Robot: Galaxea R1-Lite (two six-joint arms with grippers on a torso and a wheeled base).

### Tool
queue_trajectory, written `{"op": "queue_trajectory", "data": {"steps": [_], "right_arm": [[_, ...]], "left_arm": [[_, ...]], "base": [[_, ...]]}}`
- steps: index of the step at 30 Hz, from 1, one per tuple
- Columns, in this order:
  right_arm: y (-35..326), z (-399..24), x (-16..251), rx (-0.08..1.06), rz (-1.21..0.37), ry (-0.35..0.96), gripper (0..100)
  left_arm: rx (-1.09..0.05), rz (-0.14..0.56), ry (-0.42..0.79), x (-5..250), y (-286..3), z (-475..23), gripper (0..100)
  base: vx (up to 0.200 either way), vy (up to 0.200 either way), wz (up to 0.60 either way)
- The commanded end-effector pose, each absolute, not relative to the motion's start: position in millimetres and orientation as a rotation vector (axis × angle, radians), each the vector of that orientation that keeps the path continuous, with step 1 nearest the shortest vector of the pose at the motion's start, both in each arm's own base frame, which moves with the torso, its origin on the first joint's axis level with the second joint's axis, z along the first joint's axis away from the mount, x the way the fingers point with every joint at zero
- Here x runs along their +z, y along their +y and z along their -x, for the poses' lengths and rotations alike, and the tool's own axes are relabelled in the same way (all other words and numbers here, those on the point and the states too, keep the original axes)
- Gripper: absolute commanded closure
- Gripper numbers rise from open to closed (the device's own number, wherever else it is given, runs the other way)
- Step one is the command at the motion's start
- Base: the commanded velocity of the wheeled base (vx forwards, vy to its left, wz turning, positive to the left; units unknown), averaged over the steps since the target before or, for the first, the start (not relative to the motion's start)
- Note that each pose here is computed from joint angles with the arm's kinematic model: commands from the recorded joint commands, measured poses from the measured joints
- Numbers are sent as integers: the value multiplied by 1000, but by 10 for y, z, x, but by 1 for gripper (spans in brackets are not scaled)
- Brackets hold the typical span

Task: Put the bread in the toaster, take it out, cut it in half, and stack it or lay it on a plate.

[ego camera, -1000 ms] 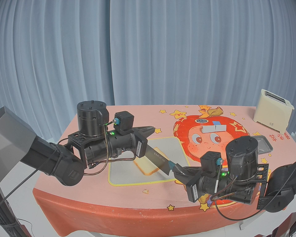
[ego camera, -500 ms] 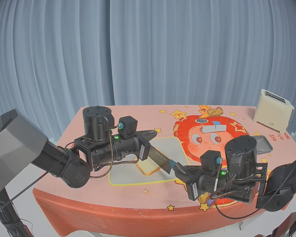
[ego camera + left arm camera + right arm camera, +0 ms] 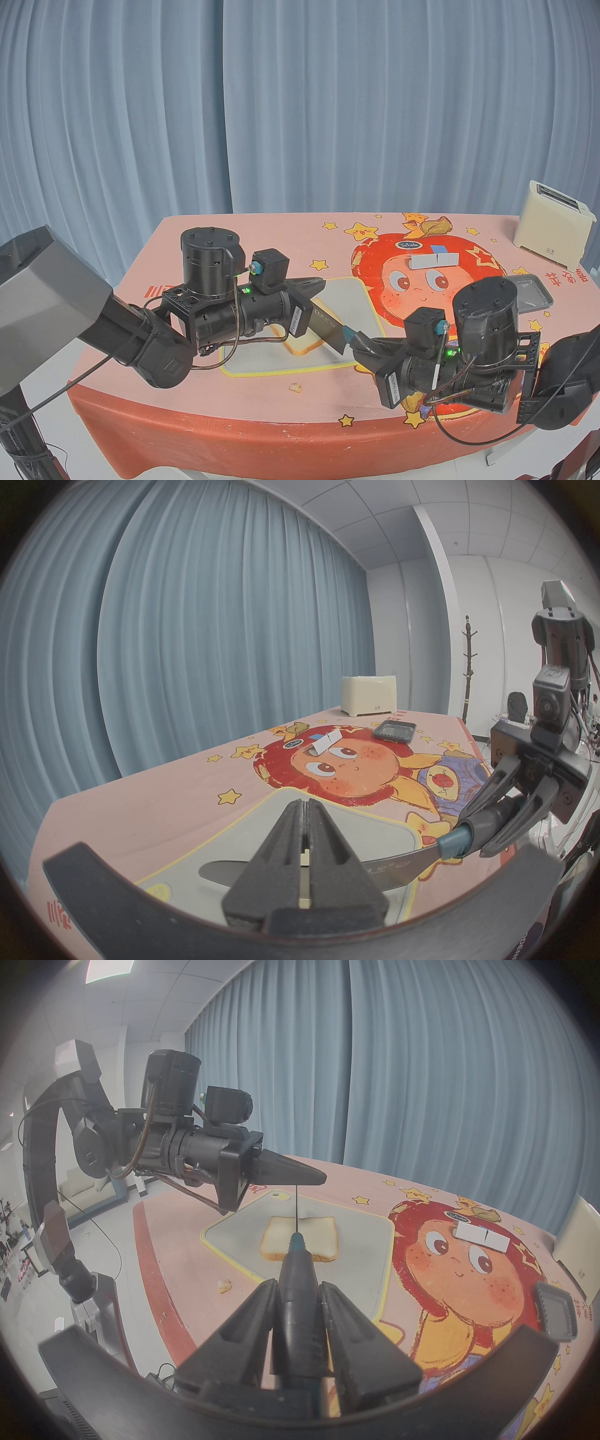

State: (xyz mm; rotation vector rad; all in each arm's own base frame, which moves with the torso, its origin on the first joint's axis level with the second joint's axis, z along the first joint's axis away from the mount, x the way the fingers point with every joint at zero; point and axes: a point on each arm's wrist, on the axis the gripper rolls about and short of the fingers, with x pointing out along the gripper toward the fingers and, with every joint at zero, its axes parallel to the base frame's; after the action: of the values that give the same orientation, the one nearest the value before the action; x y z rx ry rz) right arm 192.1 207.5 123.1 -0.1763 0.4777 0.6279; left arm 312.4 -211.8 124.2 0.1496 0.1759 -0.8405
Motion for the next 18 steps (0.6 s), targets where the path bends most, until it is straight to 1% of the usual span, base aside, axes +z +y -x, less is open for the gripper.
{"op": "queue_trajectory", "data": {"steps": [1, 18], "right_arm": [[2078, -1919, 1218, 628, 179, 482, 100], [2089, -1901, 1219, 634, 181, 481, 100]], "left_arm": [[-840, -154, 198, 1161, -2132, -3144, 100], [-837, -157, 218, 1104, -2124, -3133, 100]], "base": [[0, 0, 0], [0, 0, 0]]}}
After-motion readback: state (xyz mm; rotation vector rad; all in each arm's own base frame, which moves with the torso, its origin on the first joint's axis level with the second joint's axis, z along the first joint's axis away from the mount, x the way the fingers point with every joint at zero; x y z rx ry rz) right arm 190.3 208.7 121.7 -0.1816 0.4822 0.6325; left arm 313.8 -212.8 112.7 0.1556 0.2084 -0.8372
